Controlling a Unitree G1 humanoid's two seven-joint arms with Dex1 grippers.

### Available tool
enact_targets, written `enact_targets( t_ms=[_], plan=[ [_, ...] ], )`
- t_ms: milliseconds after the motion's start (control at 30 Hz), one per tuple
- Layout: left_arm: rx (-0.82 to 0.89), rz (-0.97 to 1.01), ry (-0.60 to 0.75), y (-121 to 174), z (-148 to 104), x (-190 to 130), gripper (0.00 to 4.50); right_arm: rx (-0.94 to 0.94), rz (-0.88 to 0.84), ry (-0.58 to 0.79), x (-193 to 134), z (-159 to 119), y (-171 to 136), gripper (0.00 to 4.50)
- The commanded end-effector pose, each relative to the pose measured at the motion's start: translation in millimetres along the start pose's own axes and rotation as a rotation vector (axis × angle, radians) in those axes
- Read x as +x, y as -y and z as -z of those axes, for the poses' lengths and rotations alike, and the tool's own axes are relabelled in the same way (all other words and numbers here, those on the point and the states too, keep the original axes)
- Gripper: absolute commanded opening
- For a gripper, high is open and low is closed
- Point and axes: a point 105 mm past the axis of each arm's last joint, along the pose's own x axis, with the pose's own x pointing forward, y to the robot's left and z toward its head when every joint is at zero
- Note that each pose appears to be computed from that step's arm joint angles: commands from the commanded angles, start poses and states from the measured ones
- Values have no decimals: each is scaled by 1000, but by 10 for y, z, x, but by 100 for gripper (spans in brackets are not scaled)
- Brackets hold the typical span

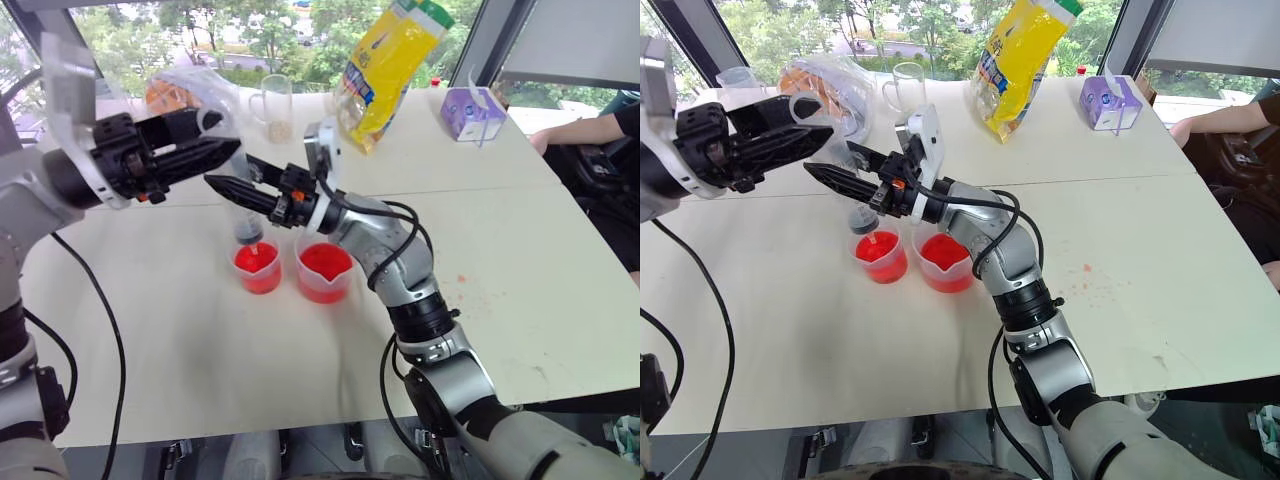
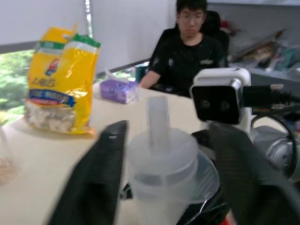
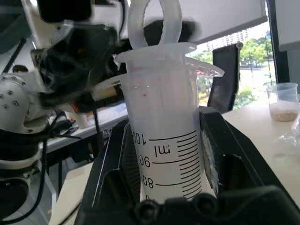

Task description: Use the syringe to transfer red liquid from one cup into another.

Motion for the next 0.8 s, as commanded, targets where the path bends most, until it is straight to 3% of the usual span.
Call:
enact_targets(
  t_ms=[33,267,533,633,800],
  plan=[
    [48,-22,36,-31,-152,-38,443,-29,-42,70,56,-197,-106,137],
    [85,-69,56,-101,-294,-218,443,-10,-13,68,10,-218,-53,137],
    [40,-69,38,-60,-167,-312,443,4,191,98,-150,-810,388,137],
    [26,-47,16,-15,-62,-282,443,9,353,25,-353,-985,695,137],
    [0,13,-22,103,131,-198,443,131,684,-279,-1018,-1052,1139,137]
  ],
)
